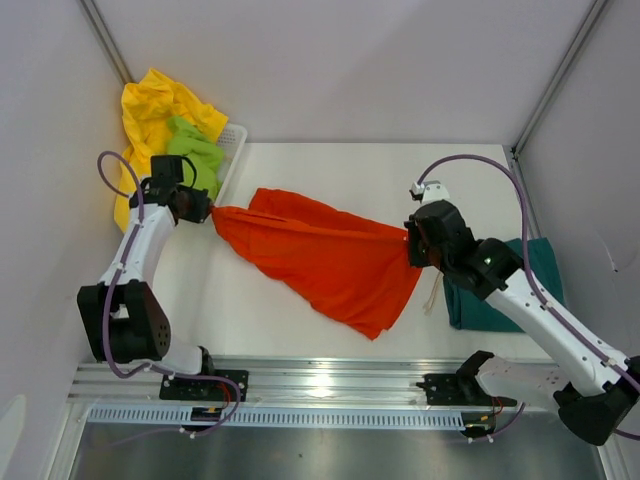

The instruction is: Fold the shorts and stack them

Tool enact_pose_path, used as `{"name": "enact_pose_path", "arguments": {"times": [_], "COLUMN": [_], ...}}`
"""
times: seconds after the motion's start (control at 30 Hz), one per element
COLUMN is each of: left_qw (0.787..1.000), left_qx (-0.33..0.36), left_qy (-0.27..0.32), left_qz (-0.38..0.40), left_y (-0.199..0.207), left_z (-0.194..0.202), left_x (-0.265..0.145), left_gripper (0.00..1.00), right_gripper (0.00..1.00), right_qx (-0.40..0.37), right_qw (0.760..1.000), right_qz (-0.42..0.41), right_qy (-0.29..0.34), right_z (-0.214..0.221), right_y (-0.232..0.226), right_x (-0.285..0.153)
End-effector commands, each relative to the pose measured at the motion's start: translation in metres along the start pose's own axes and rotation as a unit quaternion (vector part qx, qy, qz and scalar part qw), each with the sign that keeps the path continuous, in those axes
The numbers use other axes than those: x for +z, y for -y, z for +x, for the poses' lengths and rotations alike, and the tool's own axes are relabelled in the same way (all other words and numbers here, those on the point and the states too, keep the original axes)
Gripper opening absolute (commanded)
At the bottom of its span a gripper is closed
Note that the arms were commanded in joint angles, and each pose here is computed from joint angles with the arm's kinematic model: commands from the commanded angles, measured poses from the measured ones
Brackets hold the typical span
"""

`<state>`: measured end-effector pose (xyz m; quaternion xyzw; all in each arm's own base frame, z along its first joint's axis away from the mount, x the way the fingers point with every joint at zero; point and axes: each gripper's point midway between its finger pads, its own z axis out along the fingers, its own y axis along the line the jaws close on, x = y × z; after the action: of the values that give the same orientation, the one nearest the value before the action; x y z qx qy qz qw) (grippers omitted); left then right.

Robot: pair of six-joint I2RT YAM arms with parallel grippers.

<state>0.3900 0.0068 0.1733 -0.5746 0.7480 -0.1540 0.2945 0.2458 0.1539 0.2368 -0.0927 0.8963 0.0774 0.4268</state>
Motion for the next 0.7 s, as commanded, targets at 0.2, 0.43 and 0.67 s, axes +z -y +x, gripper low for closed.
{"name": "enact_pose_path", "arguments": {"times": [0.2, 0.43, 0.67], "left_qw": [0.997, 0.996, 0.994], "left_qx": [-0.047, -0.039, 0.007], "left_qy": [0.030, 0.051, 0.054], "left_qz": [0.059, 0.065, 0.094], "left_y": [0.054, 0.049, 0.033], "left_z": [-0.017, -0.025, -0.038], "left_x": [-0.018, -0.036, -0.068], "left_gripper": [0.00, 0.00, 0.00], "right_gripper": [0.00, 0.00, 0.00], "right_qx": [0.011, -0.008, -0.050], "right_qw": [1.000, 0.998, 0.984], "right_qz": [0.023, -0.066, -0.169], "right_qy": [-0.001, 0.019, 0.028], "right_z": [-0.015, -0.014, 0.017], "right_y": [0.034, -0.005, -0.075], "right_x": [0.026, 0.003, -0.059]}}
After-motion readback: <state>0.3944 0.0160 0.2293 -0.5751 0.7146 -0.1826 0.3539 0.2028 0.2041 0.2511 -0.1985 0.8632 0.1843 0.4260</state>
